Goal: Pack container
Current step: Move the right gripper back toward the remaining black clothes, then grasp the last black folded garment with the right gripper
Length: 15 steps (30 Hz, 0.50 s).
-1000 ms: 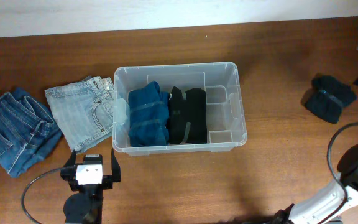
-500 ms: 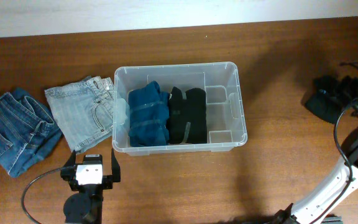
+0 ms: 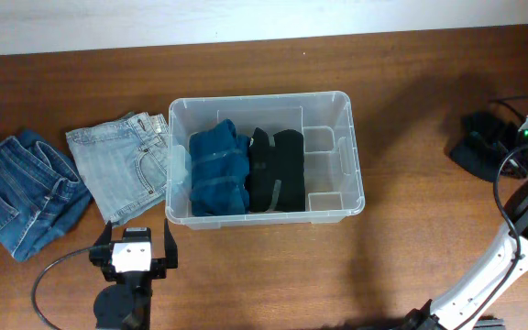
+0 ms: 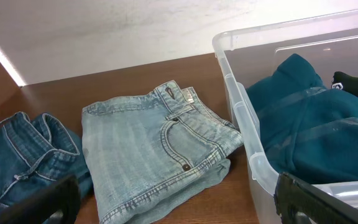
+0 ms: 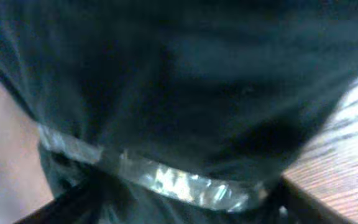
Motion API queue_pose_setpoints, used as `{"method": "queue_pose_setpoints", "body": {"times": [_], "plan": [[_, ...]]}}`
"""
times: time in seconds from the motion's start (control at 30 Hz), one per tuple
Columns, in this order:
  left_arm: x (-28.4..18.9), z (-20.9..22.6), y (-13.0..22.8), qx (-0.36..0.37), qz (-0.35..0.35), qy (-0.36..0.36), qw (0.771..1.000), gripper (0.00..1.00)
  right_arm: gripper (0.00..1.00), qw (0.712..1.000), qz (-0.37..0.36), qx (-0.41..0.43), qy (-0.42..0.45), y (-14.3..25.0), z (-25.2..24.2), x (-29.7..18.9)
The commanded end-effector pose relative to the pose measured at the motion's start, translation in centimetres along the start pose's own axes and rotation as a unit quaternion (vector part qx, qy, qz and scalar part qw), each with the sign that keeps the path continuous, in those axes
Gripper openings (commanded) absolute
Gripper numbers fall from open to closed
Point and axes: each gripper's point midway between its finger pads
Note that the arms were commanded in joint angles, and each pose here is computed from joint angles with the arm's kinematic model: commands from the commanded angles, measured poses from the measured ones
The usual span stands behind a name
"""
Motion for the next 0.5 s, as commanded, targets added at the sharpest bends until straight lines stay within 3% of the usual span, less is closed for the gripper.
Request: {"method": "queue_pose_setpoints", "body": {"times": [0.0,0.03,0.1,0.33,0.47], "plan": [[0.0,-0.1,0.0,0.006,-0.003,0.002,1.000,1.00,0.40,1.000,0.026,0.000,-0.014,0.5,-0.1,2.0],[0.0,-0.1,0.0,0.006,-0.003,0.002,1.000,1.00,0.32,1.000,0.027,0.000,-0.014,0.6,-0.1,2.0],[0.0,-0.1,0.0,0.006,-0.003,0.002,1.000,1.00,0.27,0.999,0.031,0.002,-0.013,0.8,-0.2,2.0],[0.0,-0.1,0.0,0.006,-0.003,0.002,1.000,1.00,0.15,0.999,0.035,0.002,-0.026,1.3,0.6,1.0],[0.0,-0.1,0.0,0.006,-0.003,0.002,1.000,1.00,0.14,0.999,0.007,-0.019,-0.043,1.3,2.8,-1.8]]}}
Point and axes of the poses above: each gripper's point midway between its finger pads, its own x axis out along the fingers, its own z axis along the line the jaws close on, y = z × x, and after that the axes turned 7 degrees about x, right-handed
